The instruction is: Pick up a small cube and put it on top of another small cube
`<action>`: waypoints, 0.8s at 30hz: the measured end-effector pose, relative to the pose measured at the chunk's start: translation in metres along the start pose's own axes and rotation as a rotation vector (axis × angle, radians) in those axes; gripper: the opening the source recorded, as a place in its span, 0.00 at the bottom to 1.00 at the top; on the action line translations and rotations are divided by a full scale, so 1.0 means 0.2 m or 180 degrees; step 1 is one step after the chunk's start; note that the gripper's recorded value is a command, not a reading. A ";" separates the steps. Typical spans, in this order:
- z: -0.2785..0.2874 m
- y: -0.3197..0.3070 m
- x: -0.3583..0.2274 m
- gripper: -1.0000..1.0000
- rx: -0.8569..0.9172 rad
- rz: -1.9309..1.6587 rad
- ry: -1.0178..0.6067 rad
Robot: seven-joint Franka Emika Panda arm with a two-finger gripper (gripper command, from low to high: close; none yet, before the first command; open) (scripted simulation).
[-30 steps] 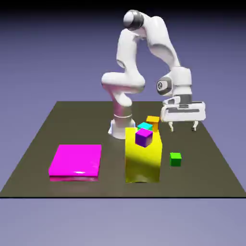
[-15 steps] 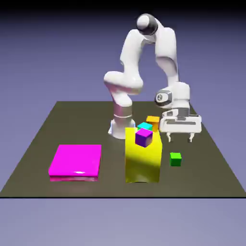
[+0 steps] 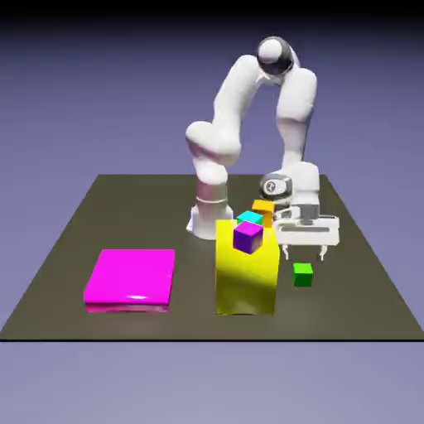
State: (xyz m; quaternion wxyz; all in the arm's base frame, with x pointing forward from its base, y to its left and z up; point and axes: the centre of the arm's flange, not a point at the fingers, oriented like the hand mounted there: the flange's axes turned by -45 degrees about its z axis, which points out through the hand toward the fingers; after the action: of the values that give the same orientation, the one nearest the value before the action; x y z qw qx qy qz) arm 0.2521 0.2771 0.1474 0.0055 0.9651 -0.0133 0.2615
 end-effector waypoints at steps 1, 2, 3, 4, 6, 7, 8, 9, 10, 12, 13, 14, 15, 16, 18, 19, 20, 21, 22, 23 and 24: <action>0.03 0.00 -0.01 1.00 0.0000 0.0000 -0.0004; 0.06 0.00 -0.01 1.00 0.0000 0.0001 -0.0013; 0.10 0.01 -0.02 1.00 0.0000 0.0003 -0.0027; 0.13 0.01 -0.04 1.00 0.0001 0.0008 -0.0045; 0.17 0.02 -0.05 0.00 0.0004 0.0017 -0.0076; 0.17 0.02 -0.05 0.00 0.0004 0.0017 -0.0076; 0.17 0.02 -0.05 0.00 0.0005 0.0017 -0.0076; 0.14 0.01 -0.04 0.00 0.0004 0.0010 -0.0051; 0.11 0.01 -0.03 0.00 0.0003 0.0005 -0.0031; 0.04 0.00 -0.01 0.00 0.0002 0.0000 -0.0006; 0.01 0.00 0.00 0.00 0.0003 0.0000 0.0000; -0.02 0.00 0.00 0.00 0.0003 0.0001 0.0001; -0.05 0.00 0.01 0.00 0.0004 0.0003 -0.0003; -0.08 0.00 0.01 0.00 0.0005 0.0006 -0.0012; -0.13 0.01 0.01 0.00 0.0006 0.0012 -0.0044; -0.16 0.01 0.00 0.00 0.0006 0.0016 -0.0067; -0.17 0.00 0.03 0.00 -0.0010 0.0047 -0.0081; -0.18 -0.01 0.06 0.00 -0.0033 0.0092 -0.0091; -0.19 -0.03 0.11 0.00 -0.0076 0.0181 -0.0104; -0.19 -0.04 0.16 0.00 -0.0124 0.0278 -0.0117; -0.20 -0.05 0.20 0.00 -0.0172 0.0376 -0.0130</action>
State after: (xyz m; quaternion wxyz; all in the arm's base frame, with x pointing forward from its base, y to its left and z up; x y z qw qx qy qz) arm 0.2673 0.2871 0.2031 0.0158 0.9673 -0.0774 0.2411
